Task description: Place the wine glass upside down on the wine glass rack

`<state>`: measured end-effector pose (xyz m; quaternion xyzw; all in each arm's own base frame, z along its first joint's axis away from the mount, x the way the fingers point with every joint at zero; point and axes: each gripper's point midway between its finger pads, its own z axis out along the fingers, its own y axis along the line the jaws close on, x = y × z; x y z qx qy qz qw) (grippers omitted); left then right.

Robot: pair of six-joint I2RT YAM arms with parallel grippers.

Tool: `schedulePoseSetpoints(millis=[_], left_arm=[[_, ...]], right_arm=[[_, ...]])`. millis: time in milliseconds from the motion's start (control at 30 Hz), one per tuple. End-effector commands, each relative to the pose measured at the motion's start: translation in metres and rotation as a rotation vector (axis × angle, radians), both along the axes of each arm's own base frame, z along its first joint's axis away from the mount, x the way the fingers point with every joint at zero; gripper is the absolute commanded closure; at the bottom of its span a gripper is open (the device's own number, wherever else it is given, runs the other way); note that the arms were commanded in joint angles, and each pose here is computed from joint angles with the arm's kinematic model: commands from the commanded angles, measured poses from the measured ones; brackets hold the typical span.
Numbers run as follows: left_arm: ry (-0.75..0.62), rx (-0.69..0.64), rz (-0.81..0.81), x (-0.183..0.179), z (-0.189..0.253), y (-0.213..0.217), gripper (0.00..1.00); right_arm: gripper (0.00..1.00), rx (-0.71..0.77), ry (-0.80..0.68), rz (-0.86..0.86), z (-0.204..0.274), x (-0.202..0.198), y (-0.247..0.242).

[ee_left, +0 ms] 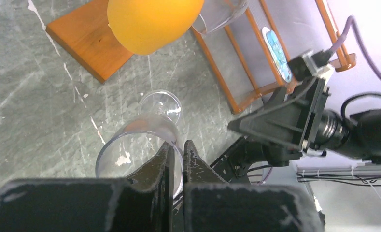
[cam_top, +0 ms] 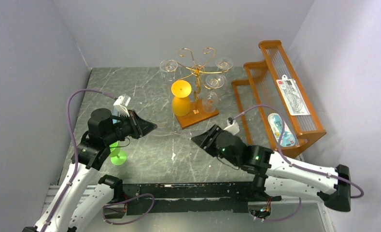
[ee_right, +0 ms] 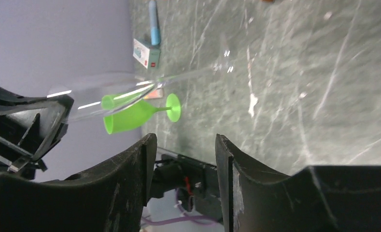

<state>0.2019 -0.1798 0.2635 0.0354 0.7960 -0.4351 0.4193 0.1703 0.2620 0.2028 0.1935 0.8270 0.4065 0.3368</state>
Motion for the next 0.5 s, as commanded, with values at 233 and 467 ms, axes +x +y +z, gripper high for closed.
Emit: schedulePoseSetpoints(millis=[233, 467], left_arm=[[-0.095, -0.114, -0.054, -0.008, 0.012, -0.010, 0.95], [-0.099, -0.114, -0.074, -0.014, 0.012, -0.010, 0.95]], right_arm=[[0.43, 0.193, 0.091, -0.322, 0.011, -0.016, 0.059], [0.38, 0.248, 0.113, -0.399, 0.006, -0.011, 0.057]])
